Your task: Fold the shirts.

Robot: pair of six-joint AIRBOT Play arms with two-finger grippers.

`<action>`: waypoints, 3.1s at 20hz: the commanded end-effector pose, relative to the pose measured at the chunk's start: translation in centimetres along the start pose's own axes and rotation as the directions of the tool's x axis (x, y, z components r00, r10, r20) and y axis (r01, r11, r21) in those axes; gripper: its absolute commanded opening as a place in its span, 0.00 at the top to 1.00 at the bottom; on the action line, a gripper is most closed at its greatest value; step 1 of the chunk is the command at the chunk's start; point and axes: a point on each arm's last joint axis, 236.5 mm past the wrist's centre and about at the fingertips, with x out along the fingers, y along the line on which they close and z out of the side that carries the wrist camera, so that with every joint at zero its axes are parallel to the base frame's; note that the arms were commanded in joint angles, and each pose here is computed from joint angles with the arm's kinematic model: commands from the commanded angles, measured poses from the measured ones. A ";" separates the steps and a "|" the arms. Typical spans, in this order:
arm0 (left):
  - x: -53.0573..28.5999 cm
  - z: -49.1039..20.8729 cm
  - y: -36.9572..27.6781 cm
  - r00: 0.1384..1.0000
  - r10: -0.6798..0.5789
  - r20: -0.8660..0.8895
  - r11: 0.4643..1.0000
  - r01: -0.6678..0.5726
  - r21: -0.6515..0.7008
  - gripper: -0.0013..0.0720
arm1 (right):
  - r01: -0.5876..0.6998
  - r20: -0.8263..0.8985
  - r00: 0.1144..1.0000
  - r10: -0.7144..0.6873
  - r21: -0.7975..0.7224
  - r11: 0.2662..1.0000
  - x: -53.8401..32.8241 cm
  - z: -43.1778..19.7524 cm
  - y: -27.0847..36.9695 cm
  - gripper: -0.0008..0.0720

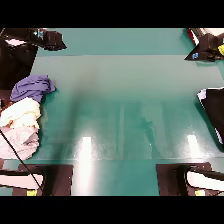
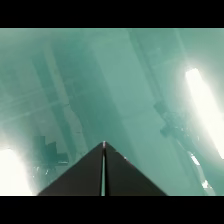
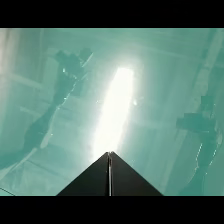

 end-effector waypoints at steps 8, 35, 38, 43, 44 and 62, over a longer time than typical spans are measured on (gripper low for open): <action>0.0 0.0 0.0 1.000 0.000 0.001 1.000 0.000 0.001 0.94 | -0.002 0.001 1.000 0.002 -0.002 1.000 0.0 0.0 0.1 0.97; 4.9 -20.1 27.3 0.737 0.535 -0.414 0.760 -0.633 -0.146 0.29 | -0.002 0.002 1.000 0.002 -0.003 1.000 0.0 0.1 0.1 0.97; 5.0 -19.5 27.0 0.751 0.525 -0.401 0.765 -0.623 -0.165 0.94 | -0.002 0.003 1.000 0.002 -0.003 1.000 0.0 0.1 0.1 0.97; 2.2 -9.4 21.2 0.888 0.404 -0.219 0.868 -0.447 -0.215 0.94 | -0.008 0.070 0.998 0.009 -0.014 1.000 -0.9 1.1 0.8 0.97; 0.6 -5.7 18.3 0.924 0.361 -0.127 0.908 -0.379 -0.175 0.94 | -0.007 0.120 0.993 0.010 -0.021 1.000 -1.7 1.8 1.1 0.97; -0.4 -8.2 -18.9 0.898 -0.408 -0.167 0.851 0.440 0.287 0.94 | 0.021 0.512 0.858 0.041 -0.115 0.993 -12.4 4.1 6.0 0.97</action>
